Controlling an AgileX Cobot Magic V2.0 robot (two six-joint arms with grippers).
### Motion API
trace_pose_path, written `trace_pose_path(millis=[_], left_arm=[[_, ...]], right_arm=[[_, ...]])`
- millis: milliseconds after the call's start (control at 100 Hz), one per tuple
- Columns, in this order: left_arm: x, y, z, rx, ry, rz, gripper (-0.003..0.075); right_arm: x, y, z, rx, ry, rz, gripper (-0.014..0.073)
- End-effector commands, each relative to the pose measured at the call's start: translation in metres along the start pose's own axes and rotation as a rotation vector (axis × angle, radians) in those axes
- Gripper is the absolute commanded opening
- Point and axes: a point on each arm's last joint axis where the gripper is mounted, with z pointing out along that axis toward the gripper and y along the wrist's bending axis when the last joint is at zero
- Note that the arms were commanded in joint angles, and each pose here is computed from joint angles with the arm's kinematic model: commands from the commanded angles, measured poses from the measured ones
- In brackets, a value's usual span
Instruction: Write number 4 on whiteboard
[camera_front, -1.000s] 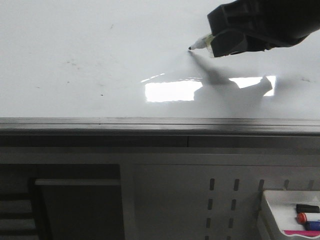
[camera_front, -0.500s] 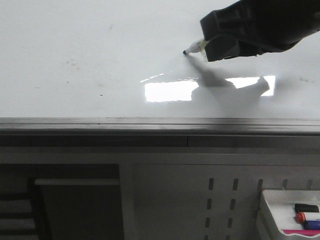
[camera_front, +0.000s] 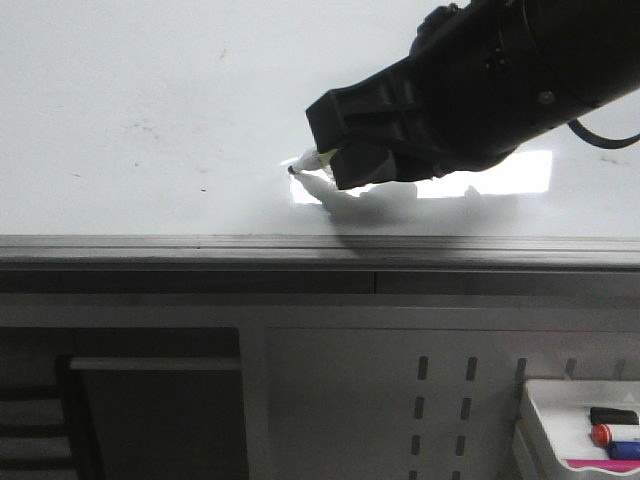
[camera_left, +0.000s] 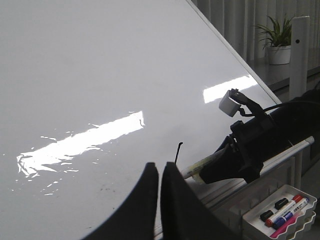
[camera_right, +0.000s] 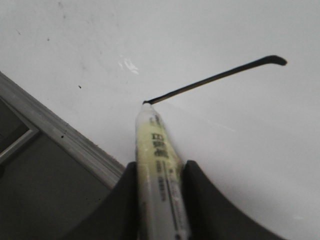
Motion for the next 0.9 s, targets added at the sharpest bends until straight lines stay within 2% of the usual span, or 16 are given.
trace_pose_path(millis=[0, 190, 660, 890], left_arm=[[-0.012, 0.003, -0.001, -0.034, -0.061, -0.035, -0.002], [-0.012, 0.003, -0.001, -0.034, -0.061, -0.035, -0.002], [-0.012, 0.004, -0.001, -0.035, -0.061, -0.033, -0.002], [-0.012, 0.004, -0.001, -0.035, -0.061, -0.033, -0.002]], right_arm=[[-0.014, -0.003, -0.005, 0.014, -0.065, 0.005, -0.0059], [-0.016, -0.009, -0.013, 0.021, -0.05, 0.019, -0.0059], [-0.013, -0.072, -0.064, 0.17, 0.044, 0.153, -0.0059], [-0.014, -0.079, -0.073, 0.2, 0.035, 0.151, -0.0059]])
